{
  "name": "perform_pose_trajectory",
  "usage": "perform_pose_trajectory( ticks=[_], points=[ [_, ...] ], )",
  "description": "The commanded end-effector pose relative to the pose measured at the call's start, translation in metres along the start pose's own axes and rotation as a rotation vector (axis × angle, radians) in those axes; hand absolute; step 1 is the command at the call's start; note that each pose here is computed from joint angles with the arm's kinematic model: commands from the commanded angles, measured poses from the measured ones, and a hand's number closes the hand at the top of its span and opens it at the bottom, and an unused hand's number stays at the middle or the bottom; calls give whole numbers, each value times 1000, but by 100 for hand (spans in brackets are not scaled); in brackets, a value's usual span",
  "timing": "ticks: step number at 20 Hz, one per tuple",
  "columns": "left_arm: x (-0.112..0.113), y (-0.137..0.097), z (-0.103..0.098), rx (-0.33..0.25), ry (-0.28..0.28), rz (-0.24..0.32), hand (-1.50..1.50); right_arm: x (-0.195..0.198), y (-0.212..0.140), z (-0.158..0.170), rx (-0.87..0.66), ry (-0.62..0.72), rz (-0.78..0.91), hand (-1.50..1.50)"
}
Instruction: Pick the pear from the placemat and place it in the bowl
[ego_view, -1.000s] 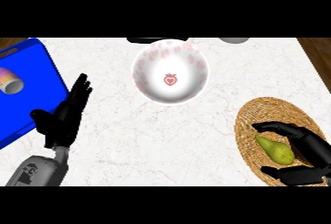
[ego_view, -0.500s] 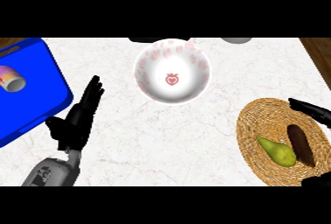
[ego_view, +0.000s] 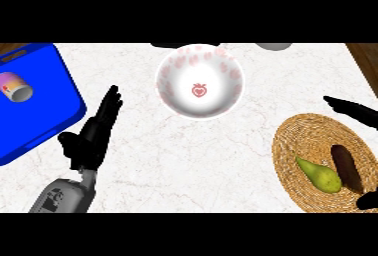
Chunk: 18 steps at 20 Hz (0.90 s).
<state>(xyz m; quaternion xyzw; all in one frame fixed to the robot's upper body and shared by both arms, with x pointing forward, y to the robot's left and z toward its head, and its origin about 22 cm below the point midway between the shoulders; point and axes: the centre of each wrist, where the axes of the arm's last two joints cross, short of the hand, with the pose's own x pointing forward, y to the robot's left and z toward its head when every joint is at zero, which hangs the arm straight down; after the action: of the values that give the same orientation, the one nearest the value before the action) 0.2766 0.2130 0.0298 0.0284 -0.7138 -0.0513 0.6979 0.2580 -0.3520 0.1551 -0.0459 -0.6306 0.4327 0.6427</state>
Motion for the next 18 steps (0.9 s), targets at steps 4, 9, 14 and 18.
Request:
perform_pose_trajectory(
  ticks=[4, 9, 14, 18],
  points=[
    [1, -3, -15, 8, 5, -2, 0, -6, 17, -22, 168, 201, 94, -150],
    [-5, 6, 0, 10, -7, 4, 0, -20, 26, -21, 236, 254, 125, -150],
    [12, -9, 11, 2, -8, -2, 0, -53, 15, -13, 240, 225, 60, -150],
    [4, 16, -1, 10, -13, 0, 0, -58, 27, -21, 219, 180, 4, -150]
  ],
)
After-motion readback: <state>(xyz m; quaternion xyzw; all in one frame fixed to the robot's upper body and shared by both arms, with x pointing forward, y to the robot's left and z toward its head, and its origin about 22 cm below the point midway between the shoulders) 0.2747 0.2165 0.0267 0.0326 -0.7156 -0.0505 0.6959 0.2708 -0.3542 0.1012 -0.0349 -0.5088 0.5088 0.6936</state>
